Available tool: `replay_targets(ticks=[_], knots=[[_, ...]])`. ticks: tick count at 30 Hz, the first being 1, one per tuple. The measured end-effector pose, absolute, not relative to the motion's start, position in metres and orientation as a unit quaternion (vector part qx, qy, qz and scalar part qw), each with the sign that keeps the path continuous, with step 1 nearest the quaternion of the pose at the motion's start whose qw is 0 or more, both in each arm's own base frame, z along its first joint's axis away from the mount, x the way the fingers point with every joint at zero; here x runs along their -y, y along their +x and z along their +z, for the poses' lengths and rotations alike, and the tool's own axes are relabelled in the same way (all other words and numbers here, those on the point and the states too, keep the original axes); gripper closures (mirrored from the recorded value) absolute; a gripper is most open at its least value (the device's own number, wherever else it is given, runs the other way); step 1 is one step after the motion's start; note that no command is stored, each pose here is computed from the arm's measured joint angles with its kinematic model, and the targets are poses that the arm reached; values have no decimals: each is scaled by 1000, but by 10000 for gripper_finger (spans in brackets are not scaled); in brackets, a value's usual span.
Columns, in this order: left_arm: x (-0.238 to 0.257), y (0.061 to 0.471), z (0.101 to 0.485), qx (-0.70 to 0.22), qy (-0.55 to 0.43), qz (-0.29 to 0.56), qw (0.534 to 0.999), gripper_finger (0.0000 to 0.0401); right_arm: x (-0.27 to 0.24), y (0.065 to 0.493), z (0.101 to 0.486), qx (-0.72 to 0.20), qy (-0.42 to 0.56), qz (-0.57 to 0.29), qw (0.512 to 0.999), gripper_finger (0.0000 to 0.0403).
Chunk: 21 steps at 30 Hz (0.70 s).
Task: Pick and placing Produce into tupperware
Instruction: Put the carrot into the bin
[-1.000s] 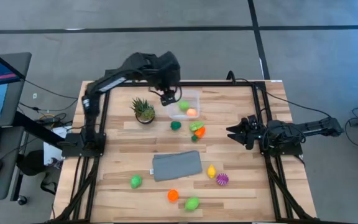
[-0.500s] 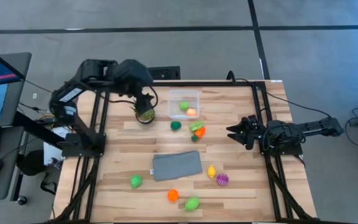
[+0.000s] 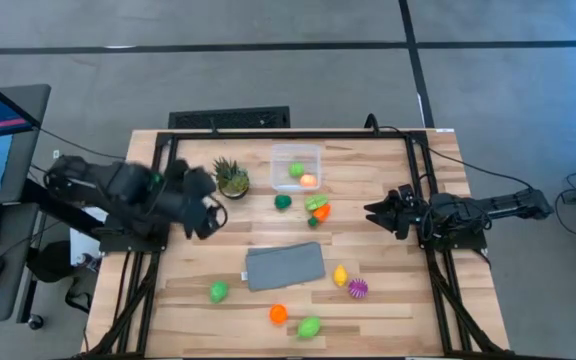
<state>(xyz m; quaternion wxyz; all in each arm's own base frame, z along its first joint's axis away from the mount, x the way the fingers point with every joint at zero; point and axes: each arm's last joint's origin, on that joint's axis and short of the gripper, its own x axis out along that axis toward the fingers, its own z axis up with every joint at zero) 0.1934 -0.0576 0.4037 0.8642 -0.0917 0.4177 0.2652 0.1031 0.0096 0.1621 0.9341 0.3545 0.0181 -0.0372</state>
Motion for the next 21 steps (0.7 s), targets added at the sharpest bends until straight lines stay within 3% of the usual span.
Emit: replay_targets(ticks=[8,13,21], knots=[[91,155,341,-302,-166,281,896,138,-8,102,173,-1,313,-48,949,97],[98,133,305,-287,-204,288,891,138,-8,105,179,-6,323,-69,944,97],[94,112,283,-244,-174,313,901,138,-20,120,203,-88,358,-45,929,101]])
